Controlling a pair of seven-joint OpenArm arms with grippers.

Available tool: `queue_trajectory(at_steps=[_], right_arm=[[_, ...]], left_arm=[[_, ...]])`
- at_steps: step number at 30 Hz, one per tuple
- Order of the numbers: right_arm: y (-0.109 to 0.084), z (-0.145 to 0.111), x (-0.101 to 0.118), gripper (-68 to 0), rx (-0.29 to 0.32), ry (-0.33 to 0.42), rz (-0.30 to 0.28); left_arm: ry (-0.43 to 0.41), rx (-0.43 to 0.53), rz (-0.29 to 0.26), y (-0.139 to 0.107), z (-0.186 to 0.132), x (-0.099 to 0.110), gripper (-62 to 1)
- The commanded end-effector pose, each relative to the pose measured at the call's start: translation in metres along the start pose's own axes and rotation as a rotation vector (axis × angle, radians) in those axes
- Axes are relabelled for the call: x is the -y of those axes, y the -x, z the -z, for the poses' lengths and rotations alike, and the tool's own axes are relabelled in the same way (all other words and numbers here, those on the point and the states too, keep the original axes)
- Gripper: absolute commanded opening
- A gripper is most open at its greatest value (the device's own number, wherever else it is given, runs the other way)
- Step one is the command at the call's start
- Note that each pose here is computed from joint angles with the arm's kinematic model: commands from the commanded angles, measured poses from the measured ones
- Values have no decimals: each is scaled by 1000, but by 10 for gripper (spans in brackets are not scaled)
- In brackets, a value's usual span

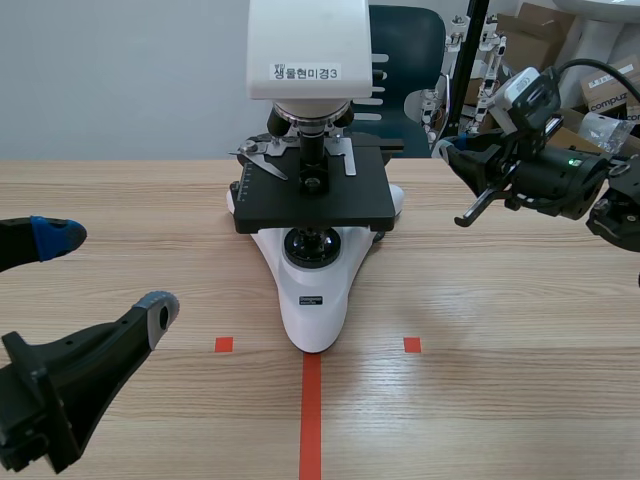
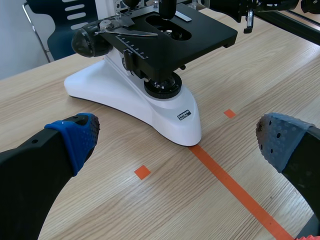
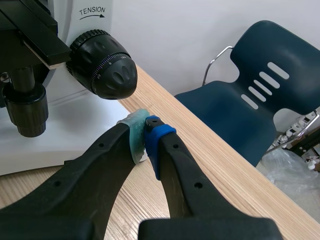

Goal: Point at the fine focus knob

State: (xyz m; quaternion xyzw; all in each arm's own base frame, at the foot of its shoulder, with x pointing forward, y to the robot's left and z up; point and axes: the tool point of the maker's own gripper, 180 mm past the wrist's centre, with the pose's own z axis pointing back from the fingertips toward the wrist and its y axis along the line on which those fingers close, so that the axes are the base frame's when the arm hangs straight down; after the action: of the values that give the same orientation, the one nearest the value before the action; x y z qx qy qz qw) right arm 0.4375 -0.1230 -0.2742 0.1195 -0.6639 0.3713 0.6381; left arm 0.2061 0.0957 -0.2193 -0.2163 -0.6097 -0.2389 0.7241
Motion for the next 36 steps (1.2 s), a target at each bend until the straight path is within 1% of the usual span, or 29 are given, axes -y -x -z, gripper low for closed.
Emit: queue_trajectory(at_steps=[1,17,20,22,24,26,30,33,36], right_arm=[[-19,4,14,-669,48,20,-27],[-19,4,15,-669,44,20,-28],[-15,1,18,-668,25,23,-32],[-11,-5,23,-666,15,34,-32],[-7,-16,31,-625,8,59,-15],[-2,-31,42,-559,3,97,8],[9,-73,57,-430,-3,169,54],[16,-105,58,-354,-28,187,63],[20,-133,53,-298,-52,192,79]], left_arm=[[1,25,-4,-6,0,1,14],[1,25,-4,-6,0,1,14],[1,25,-4,-6,0,1,14],[1,25,-4,-6,0,1,14],[0,25,-4,-6,0,1,14],[0,25,-4,-6,0,1,14],[0,24,-4,-6,0,1,14],[1,25,-4,-6,0,1,14],[0,24,-4,-6,0,1,14]])
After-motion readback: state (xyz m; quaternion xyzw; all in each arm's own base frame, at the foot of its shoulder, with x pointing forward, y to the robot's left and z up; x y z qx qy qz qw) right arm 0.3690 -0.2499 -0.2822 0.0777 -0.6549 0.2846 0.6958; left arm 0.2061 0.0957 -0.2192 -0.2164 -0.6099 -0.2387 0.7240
